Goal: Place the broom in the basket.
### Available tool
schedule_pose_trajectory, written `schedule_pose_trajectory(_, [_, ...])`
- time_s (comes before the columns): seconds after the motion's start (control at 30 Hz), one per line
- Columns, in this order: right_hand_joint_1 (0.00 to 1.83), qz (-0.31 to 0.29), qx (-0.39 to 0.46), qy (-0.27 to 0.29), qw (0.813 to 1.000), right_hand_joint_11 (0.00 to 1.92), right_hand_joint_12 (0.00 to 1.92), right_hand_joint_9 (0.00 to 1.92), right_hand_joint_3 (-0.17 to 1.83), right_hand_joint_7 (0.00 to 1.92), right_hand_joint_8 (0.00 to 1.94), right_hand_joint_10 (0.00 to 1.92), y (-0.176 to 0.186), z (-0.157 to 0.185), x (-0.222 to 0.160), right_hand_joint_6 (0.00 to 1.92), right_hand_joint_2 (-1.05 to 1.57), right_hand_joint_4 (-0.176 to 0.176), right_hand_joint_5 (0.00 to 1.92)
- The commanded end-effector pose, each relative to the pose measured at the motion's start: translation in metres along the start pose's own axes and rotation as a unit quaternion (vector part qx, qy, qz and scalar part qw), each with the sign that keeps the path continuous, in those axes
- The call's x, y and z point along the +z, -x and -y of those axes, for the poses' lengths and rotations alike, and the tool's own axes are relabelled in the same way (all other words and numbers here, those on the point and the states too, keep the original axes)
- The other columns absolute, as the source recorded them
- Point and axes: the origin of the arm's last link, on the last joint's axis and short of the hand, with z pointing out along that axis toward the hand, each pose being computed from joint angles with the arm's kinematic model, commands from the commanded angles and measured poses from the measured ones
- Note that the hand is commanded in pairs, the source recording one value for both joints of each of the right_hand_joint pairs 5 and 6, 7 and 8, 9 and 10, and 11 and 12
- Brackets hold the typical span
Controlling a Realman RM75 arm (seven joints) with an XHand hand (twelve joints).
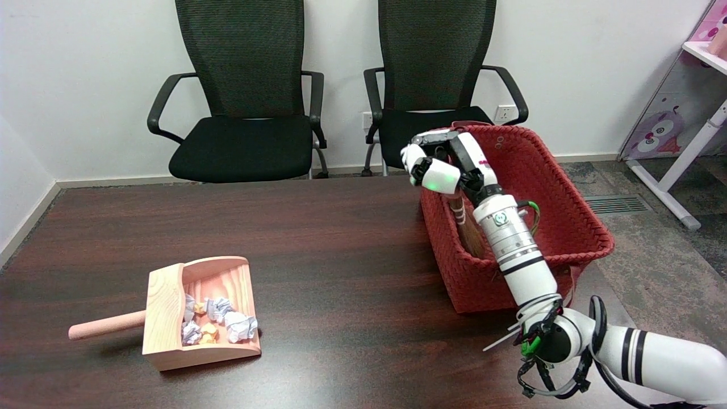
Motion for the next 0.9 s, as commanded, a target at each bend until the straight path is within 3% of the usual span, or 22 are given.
schedule_pose_trajectory(0.03, [0.72, 0.002, 0.005, -0.013, 1.0, 0.95, 0.95, 0.64, 1.25, 1.07, 1.07, 0.64, 0.002, 0.007, 0.002, 1.07, 0.67, -0.013, 1.07])
schedule_pose_trajectory(0.17, [0.71, 0.0, 0.012, -0.024, 1.0, 0.77, 0.77, 0.5, 1.21, 0.93, 0.93, 0.5, 0.0, 0.015, 0.004, 0.93, 0.65, -0.083, 0.93])
schedule_pose_trajectory(0.27, [0.72, -0.011, 0.024, -0.04, 0.999, 0.69, 0.69, 0.43, 1.19, 0.84, 0.84, 0.43, -0.003, 0.026, 0.007, 0.84, 0.62, -0.121, 0.84])
schedule_pose_trajectory(0.33, [0.72, -0.037, 0.038, -0.064, 0.997, 0.65, 0.65, 0.38, 1.17, 0.77, 0.77, 0.38, -0.01, 0.039, 0.008, 0.77, 0.6, -0.121, 0.77])
schedule_pose_trajectory(0.37, [0.76, -0.048, 0.043, -0.075, 0.995, 0.62, 0.62, 0.36, 1.17, 0.73, 0.73, 0.36, -0.013, 0.044, 0.008, 0.73, 0.58, -0.146, 0.73])
schedule_pose_trajectory(0.43, [0.72, -0.075, 0.053, -0.105, 0.99, 0.59, 0.59, 0.33, 1.16, 0.67, 0.67, 0.33, -0.02, 0.058, 0.008, 0.67, 0.54, -0.132, 0.67])
schedule_pose_trajectory(0.53, [0.73, -0.102, 0.057, -0.158, 0.981, 0.58, 0.58, 0.33, 1.1, 0.61, 0.61, 0.33, -0.037, 0.082, 0.007, 0.61, 0.52, -0.172, 0.61])
schedule_pose_trajectory(0.9, [0.72, -0.067, 0.082, -0.24, 0.965, 0.6, 0.6, 0.34, 0.94, 0.63, 0.63, 0.34, -0.097, 0.155, -0.013, 0.63, 0.65, -0.176, 0.63])
